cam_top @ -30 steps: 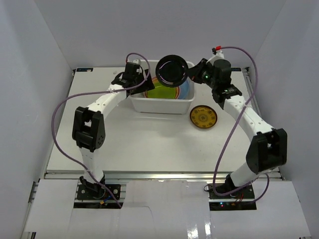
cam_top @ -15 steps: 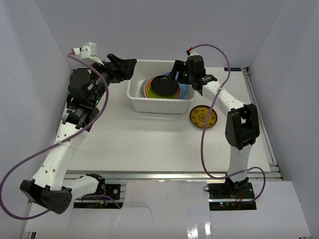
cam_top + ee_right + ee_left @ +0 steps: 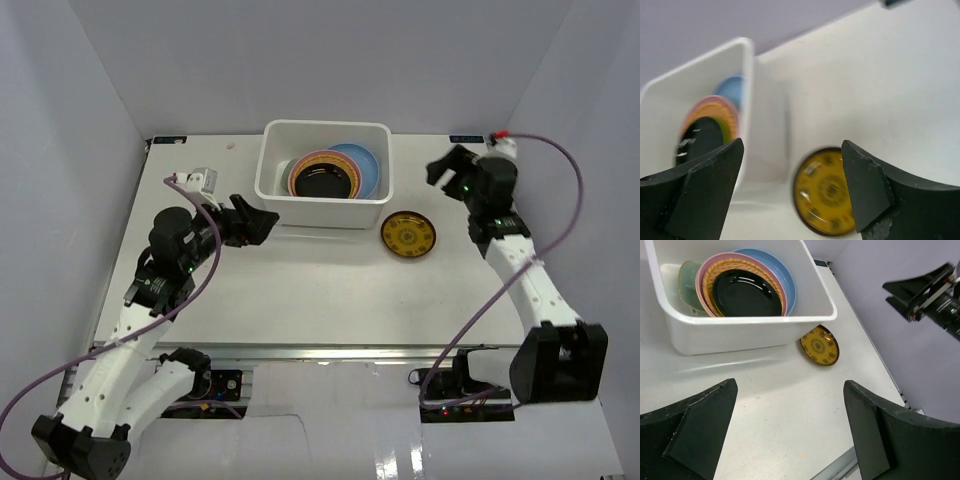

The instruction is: Place the plates into the plastic bin on the countertop

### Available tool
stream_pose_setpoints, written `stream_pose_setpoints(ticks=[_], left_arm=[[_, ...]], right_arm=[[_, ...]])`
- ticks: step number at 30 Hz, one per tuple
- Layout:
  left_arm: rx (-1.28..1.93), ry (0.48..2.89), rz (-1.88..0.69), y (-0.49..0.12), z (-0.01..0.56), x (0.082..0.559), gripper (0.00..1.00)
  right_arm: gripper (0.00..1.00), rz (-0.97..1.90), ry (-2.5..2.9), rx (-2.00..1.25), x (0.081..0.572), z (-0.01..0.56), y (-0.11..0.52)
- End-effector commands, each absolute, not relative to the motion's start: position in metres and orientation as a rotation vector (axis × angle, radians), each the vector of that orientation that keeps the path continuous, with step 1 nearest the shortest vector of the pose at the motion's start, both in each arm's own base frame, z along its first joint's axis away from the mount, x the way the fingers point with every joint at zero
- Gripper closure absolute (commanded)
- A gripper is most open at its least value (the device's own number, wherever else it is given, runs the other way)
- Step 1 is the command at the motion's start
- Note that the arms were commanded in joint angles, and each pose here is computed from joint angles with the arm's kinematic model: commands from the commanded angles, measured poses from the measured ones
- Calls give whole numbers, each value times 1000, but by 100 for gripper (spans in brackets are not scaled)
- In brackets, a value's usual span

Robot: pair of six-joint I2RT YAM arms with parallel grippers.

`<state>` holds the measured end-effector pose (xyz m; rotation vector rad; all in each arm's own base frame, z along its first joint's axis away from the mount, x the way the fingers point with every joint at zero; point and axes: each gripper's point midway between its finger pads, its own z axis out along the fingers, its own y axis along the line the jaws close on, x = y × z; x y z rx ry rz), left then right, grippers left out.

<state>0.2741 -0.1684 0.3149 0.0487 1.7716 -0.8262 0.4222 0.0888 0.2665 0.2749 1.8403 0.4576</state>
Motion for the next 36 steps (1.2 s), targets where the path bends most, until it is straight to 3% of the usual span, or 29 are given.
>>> stream_pose_setpoints(ticks=[1,5,7,17,21,22,23,25,30,36], left_arm=[[151,1778,-858,-169,303,243,2],[227,1805,-873,-170,279,226,2],[240,1810,-866,-169,272,222,2],[202,1855,-822,-161,249,223,2],[207,1867,-811,-162,246,226,2],[206,1866,-810,-162,247,227,2],[205,1869,-809,-162,246,227,2],[193,1871,-801,-160,245,228,2],[197,1884,-788,-160,242,231,2],[200,1885,-776,-160,244,235,2]], right_arm=[[16,381,1907,490,383,176,30],[22,341,2004,572,347,112,7],[30,423,2062,598,333,83,14],[33,690,2102,713,357,40,33],[56,721,2109,791,365,22,34],[71,736,2111,805,367,16,35],[76,746,2110,807,370,16,36],[92,768,2077,813,379,24,36],[92,666,1836,874,387,88,-5],[92,595,1489,689,379,248,-24]])
